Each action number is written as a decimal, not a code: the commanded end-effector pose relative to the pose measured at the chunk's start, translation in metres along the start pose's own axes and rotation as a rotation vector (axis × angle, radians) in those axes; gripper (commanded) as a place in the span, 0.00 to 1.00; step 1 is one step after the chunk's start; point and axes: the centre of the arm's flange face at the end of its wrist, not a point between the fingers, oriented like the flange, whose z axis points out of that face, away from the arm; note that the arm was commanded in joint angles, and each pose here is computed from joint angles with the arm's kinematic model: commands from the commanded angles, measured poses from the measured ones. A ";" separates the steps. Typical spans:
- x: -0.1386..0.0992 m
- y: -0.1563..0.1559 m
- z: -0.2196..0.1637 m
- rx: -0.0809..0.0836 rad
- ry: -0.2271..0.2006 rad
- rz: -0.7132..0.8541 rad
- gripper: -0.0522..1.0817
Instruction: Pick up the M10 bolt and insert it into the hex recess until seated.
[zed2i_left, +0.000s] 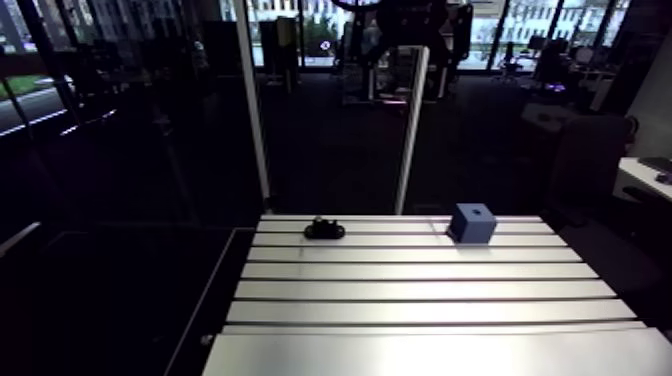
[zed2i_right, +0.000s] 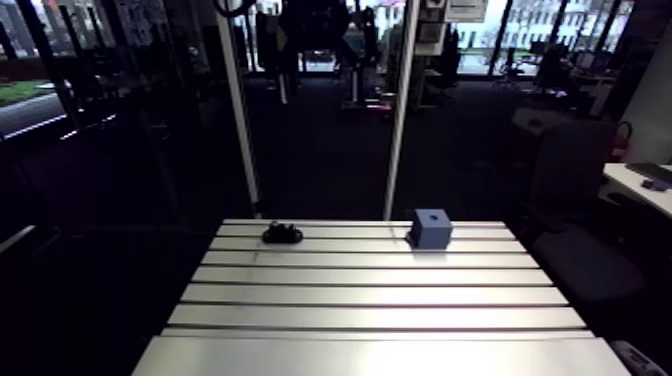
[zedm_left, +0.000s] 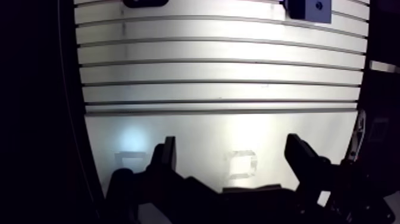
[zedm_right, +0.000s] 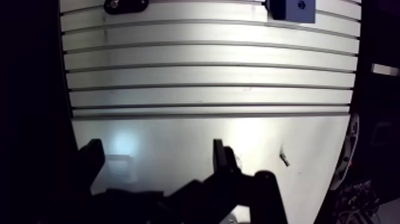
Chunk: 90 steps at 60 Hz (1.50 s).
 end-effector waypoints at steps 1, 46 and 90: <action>-0.009 -0.026 0.012 -0.023 0.046 -0.119 0.05; 0.010 -0.032 0.026 -0.022 0.103 -0.110 0.05; 0.074 -0.097 0.126 0.008 0.242 -0.173 0.05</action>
